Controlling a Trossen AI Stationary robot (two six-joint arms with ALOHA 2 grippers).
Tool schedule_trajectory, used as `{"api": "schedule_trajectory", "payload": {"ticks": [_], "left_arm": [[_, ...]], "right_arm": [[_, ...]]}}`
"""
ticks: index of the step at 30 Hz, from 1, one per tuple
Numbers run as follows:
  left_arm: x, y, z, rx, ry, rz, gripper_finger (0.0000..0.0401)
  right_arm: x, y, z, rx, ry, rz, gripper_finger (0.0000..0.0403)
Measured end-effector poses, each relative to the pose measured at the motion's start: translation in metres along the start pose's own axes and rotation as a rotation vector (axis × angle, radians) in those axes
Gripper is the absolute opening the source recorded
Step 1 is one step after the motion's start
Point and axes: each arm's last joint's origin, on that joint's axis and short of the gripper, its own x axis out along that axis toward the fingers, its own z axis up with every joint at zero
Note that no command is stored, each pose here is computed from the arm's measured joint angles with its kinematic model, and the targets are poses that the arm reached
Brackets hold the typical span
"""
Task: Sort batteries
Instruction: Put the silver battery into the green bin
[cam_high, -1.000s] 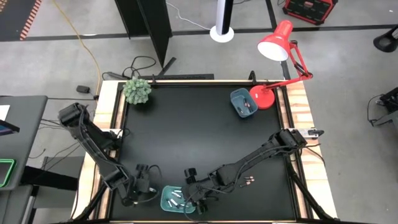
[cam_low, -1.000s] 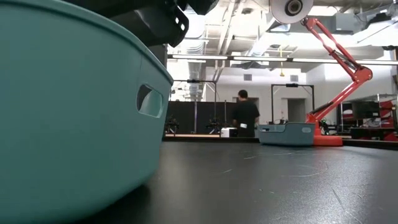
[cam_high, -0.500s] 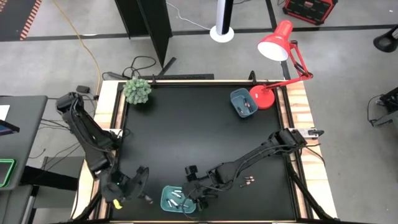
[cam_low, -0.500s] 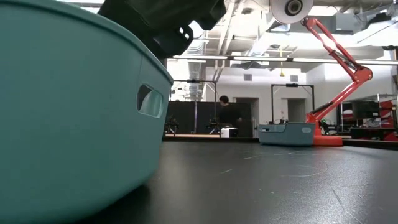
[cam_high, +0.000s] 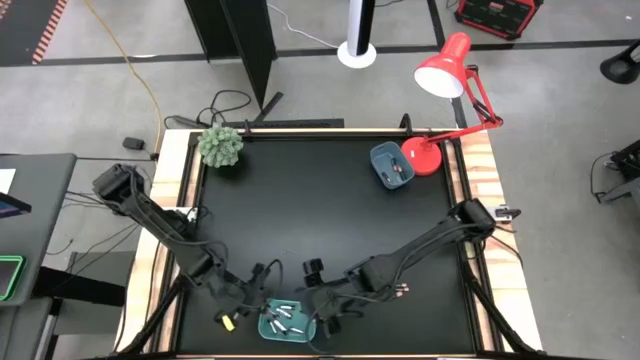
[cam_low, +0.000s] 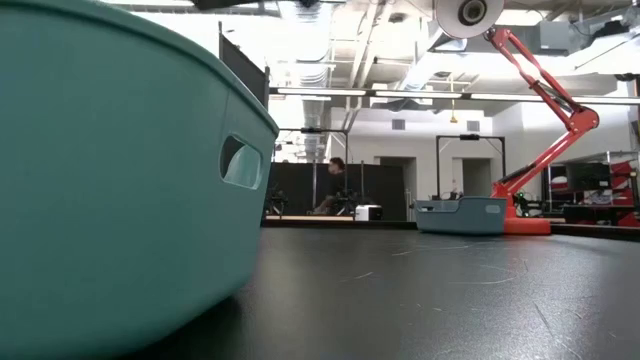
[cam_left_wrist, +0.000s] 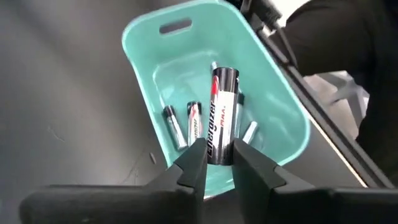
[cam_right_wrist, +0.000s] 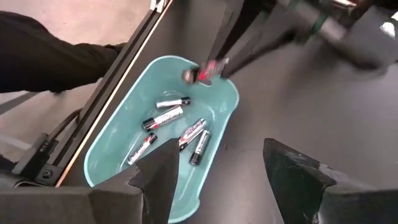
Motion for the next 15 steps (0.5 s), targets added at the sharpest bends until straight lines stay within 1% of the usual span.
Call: {"api": "schedule_trajectory", "payload": {"ticks": [2,5,10,12,15], "left_arm": [[0.007,0.003,-0.002,-0.015,0.020,0.001,0.0077],[0.009,0.004,-0.005,-0.017,0.040,0.007,0.0114],[-0.001,0.003,-0.001,-0.022,0.021,-0.002,0.0182],[-0.008,0.002,-0.004,-0.026,0.061,-0.001,0.0203],[-0.015,0.001,-0.015,-0.072,0.165,0.028,0.0214]], "right_arm": [[-0.005,0.002,0.001,-0.006,0.004,-0.020,0.0248],[-0.006,0.005,0.000,-0.016,0.013,-0.038,0.0248],[-0.007,0.008,-0.001,-0.023,0.025,-0.036,0.0248],[-0.006,0.007,-0.002,-0.019,0.030,-0.037,0.0248],[-0.006,0.006,-0.002,-0.020,0.035,-0.039,0.0248]]}}
